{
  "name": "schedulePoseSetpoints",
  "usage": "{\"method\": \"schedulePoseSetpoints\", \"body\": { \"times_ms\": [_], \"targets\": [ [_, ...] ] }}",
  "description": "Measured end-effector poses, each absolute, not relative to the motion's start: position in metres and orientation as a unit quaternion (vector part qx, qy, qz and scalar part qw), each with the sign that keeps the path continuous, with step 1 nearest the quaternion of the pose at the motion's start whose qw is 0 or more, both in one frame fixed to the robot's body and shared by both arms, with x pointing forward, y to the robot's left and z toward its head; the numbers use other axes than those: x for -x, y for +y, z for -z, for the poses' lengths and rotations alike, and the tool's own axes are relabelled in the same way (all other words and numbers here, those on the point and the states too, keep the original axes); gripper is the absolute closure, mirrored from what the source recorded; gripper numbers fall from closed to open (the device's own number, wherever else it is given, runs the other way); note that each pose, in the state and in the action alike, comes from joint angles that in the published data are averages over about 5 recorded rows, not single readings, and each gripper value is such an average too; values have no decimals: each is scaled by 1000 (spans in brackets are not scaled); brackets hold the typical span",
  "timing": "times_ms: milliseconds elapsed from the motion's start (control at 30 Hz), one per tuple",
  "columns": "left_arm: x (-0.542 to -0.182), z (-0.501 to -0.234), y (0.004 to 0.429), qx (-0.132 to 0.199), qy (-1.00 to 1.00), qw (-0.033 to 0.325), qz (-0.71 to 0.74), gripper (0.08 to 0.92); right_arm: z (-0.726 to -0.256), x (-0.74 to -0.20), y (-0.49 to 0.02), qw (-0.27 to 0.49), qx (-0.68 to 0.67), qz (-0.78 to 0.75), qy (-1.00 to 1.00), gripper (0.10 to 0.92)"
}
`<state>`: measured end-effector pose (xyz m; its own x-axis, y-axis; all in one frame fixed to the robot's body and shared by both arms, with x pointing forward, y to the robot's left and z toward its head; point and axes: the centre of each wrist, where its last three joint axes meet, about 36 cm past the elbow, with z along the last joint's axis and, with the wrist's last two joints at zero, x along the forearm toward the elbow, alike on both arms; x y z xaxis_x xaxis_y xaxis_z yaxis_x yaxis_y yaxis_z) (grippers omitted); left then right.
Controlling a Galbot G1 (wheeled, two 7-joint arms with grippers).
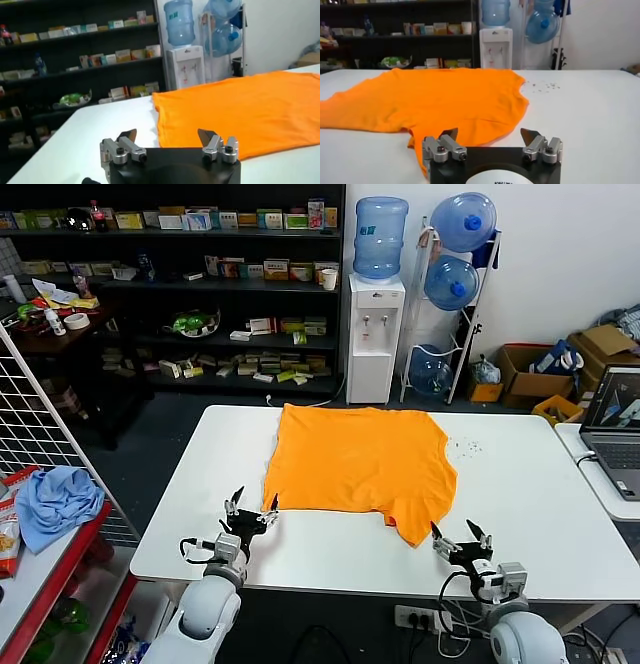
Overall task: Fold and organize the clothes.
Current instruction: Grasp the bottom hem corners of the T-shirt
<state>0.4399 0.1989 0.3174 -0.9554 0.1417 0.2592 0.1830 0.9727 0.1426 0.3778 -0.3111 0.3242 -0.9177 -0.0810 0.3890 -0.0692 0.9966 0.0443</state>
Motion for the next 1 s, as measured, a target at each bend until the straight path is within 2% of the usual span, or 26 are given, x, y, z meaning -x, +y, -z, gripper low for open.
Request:
{"method": "schedulePoseSetpoints", "body": {
  "times_ms": [233,600,700,1000],
  "targets": [
    [-457,-320,194,76,-983,155,68,177,-318,-392,-302,209,-39,16,-977,200],
    [-463,-318,189,74,-975,200,55,178,-308,-412,-288,220,-44,14,-974,205],
    [-463,-316,189,73,-974,209,53,215,-306,-414,-286,223,-43,12,-974,256],
    [-461,-311,187,73,-971,224,49,466,-305,-415,-283,233,-36,0,-972,516]
  ]
}}
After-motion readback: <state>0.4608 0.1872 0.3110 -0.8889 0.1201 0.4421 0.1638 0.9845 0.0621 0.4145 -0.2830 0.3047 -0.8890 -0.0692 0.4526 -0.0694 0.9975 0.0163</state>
